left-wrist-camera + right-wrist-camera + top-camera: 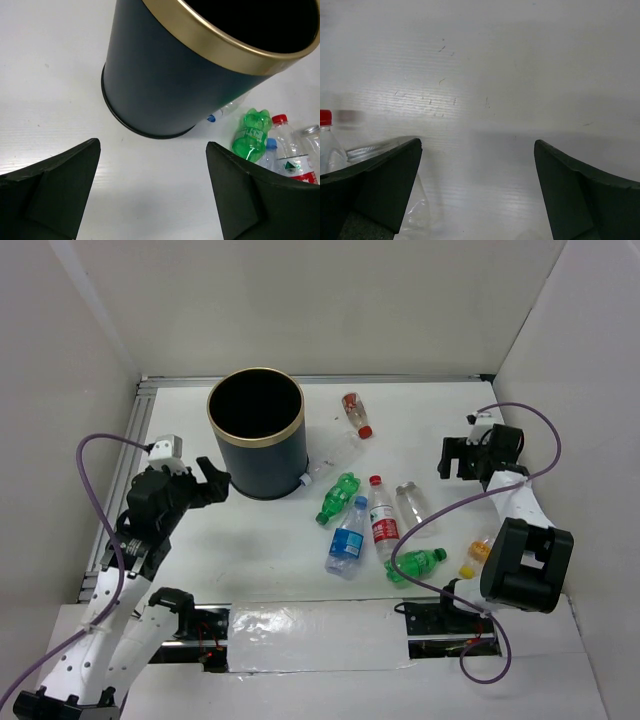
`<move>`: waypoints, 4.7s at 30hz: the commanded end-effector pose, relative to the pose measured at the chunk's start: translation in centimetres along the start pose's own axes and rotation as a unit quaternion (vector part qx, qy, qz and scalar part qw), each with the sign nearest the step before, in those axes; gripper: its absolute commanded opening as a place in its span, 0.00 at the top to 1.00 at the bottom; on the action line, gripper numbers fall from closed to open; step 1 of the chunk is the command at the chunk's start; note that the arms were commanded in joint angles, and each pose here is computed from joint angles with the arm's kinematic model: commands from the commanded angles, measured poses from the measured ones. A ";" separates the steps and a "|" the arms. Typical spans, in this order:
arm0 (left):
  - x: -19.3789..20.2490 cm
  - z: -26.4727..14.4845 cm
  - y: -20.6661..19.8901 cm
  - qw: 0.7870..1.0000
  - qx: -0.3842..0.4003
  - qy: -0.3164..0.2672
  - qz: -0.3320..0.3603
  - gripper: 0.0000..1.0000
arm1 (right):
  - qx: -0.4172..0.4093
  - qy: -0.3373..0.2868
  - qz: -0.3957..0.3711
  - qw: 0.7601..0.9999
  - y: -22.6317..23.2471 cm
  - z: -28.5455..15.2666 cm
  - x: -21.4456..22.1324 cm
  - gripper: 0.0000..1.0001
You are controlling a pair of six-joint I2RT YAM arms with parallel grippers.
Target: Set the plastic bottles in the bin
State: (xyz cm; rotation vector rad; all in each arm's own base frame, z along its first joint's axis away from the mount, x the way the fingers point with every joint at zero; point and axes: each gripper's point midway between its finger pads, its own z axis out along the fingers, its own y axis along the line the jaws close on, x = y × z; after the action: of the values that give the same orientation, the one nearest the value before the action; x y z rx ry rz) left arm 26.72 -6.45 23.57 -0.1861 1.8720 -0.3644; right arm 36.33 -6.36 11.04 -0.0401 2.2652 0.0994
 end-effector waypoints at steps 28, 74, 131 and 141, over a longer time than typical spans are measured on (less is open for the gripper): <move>10.0 0.1 -8.7 0.977 0.106 0.165 0.085 0.17 | -0.183 0.006 -0.081 0.980 19.0 19.4 -13.0 0.00; 21.5 4.3 -17.2 0.948 0.138 0.207 0.196 0.14 | -0.549 -0.282 -0.287 0.733 49.7 -6.3 -24.9 0.29; -9.4 13.9 -9.8 0.983 -0.057 -0.026 0.173 0.68 | -0.167 0.225 -0.112 0.953 7.8 -3.0 7.7 0.00; -14.8 8.2 -12.8 0.980 -0.022 -0.097 0.172 0.00 | -0.186 0.266 -0.098 0.941 8.6 -2.2 9.8 0.00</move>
State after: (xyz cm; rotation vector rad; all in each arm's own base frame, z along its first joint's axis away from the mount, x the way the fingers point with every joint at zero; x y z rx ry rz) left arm 40.53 -14.90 31.52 0.0954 1.8480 0.0111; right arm 28.87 1.53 5.88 -0.5260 2.6926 0.4266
